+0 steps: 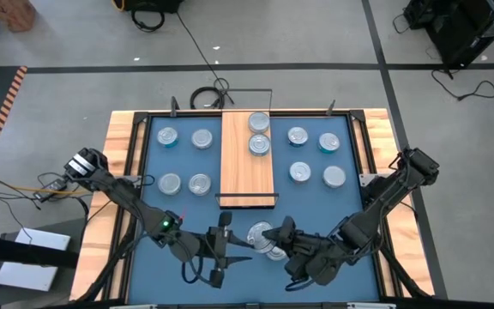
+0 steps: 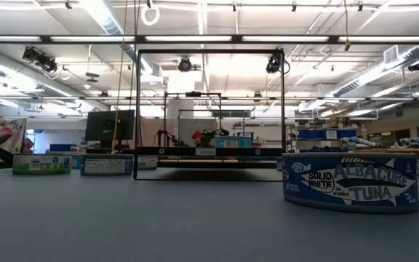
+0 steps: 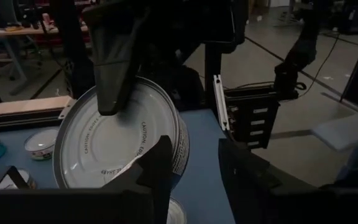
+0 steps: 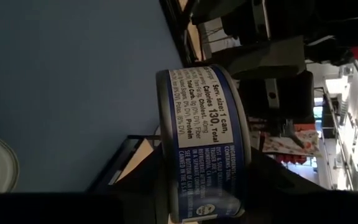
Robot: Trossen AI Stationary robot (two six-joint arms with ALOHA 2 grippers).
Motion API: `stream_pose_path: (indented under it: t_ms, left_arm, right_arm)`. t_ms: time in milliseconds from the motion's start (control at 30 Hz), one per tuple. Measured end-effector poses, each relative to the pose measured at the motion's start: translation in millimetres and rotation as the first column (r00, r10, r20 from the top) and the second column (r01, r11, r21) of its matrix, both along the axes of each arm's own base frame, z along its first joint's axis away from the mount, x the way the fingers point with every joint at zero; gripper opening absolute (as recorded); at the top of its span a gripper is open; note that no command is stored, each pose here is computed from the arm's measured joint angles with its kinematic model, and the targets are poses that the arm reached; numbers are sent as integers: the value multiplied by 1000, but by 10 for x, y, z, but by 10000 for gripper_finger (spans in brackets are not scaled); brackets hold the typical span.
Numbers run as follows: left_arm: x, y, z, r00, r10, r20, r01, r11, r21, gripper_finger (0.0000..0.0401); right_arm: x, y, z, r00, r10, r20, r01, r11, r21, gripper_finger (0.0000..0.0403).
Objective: Stack canned seafood by type on shelf
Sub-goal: Put the blue tuna can on the shelf
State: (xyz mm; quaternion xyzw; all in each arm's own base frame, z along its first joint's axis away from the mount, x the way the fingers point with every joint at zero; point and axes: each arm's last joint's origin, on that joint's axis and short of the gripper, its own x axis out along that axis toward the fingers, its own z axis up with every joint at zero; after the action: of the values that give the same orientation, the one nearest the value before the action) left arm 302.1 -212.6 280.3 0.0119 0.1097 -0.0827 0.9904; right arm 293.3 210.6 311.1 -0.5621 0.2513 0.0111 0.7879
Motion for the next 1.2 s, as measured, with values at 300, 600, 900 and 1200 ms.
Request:
stream_pose_path:
  t_ms: [300, 600, 900, 1200]
  left_arm:
    - [25, 59, -34, 998, 57, -36, -52, 991, 127, 131]
    - [58, 74, 41, 997, 75, -17, -68, 961, 267, 131]
    - [140, 202, 42, 994, 110, -12, -101, 945, 311, 132]
    - [178, 196, 195, 994, 97, 40, -105, 926, 363, 132]
  right_arm:
    - [49, 39, -135, 999, -24, -28, 26, 997, 77, 141]
    - [44, 46, -125, 999, -11, -33, 15, 992, 127, 141]
    - [40, 50, -138, 999, 2, -54, 8, 983, 182, 141]
    - [31, 47, -152, 997, 5, -74, 11, 977, 211, 141]
